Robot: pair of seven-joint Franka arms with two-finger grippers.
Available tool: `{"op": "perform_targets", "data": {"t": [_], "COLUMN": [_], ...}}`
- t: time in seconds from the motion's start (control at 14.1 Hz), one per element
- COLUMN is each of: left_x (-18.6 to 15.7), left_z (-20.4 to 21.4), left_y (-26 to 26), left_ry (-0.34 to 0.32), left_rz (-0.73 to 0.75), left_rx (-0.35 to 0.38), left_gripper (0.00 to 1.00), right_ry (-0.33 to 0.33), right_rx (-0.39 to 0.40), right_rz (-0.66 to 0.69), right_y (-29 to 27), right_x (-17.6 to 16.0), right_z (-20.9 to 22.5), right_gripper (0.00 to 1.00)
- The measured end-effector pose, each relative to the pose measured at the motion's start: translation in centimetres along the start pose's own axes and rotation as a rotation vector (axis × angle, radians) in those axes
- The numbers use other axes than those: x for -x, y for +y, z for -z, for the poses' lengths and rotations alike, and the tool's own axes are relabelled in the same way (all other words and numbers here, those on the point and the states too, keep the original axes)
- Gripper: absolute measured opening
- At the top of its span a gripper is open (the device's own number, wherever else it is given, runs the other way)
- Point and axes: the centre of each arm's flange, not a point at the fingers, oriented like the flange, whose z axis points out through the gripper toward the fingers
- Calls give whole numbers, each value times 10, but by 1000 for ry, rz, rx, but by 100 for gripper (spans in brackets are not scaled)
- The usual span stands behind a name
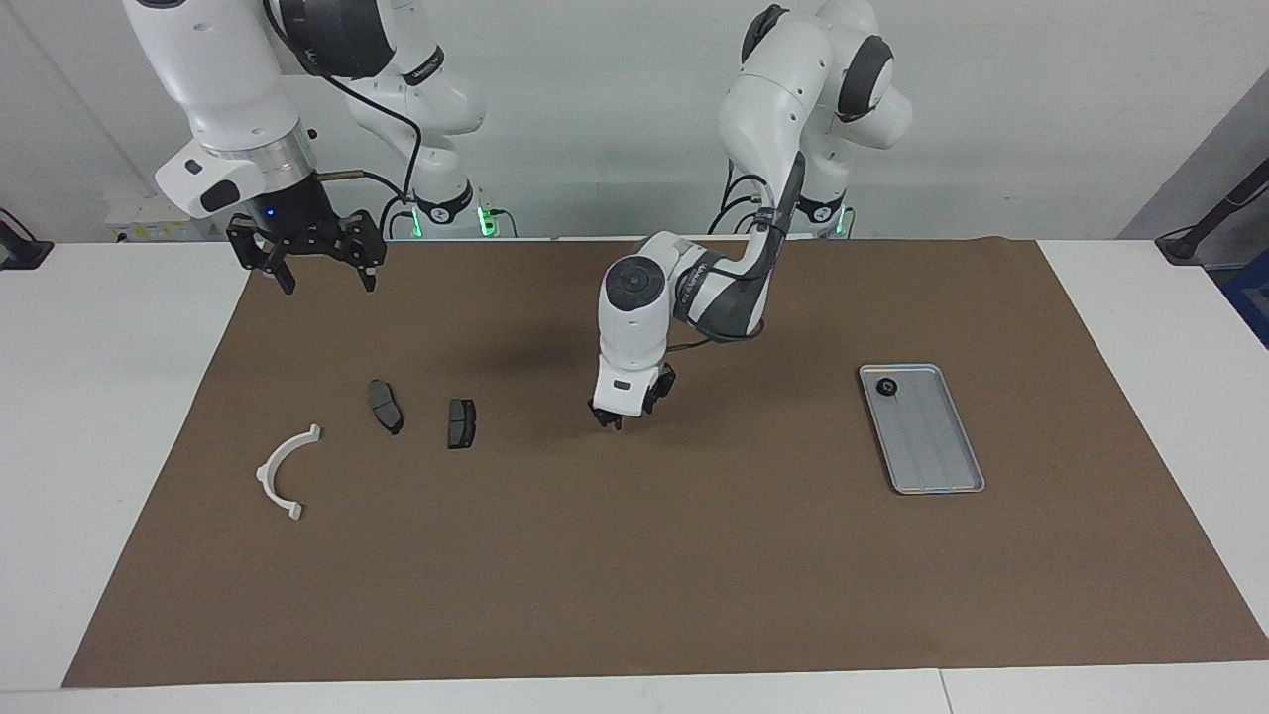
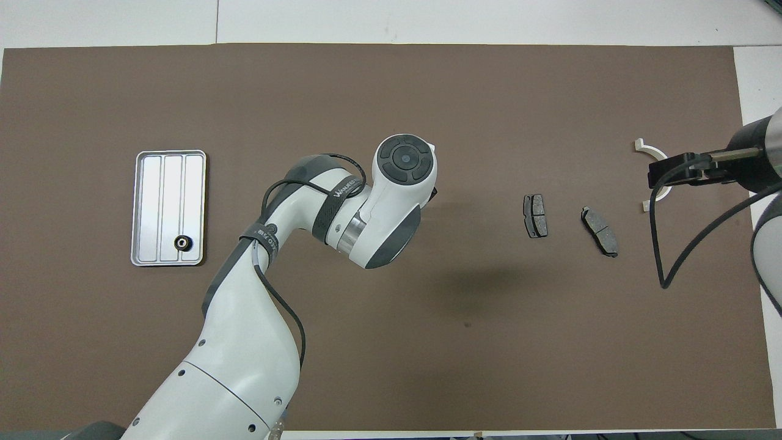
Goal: Pick bearing gear from pile to tray
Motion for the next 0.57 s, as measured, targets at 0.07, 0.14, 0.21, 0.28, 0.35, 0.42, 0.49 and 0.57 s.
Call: {"op": "perform_targets", "data": {"t": [0.07,0.14,0.21,0.28,0.35,0.42,0.49,0.57], "left_x": [0,0,1,1,2,3,4,6], "left_z": [0,-1,-1,-2,-3,-6,-8,-10], "left_y": [-1,-1,-1,-1,-2,-3,-3,-4], "left_ry": [-1,-4,-5,-6,-8,-11,-14,-16], "left_rz": [0,0,0,-1,0,0,1,5], "left_rx": [-4,-8,-11,-13,-16,-22,-27,-30], "left_gripper": [59,59,60,60,60,60,60,60], "right_ry": [3,4,5,6,6,9,14,20], "right_rx": [0,0,0,0,0,0,0,-2], "right_rz": [2,7,13,17,21,24,31,43], "right_y": [0,0,0,0,-1,-2,-5,-12], "right_x": [0,0,0,0,0,0,0,0], "right_z": [1,2,3,3,3,4,7,9], "right_gripper": [100,100,100,100,100,100,100,100]}}
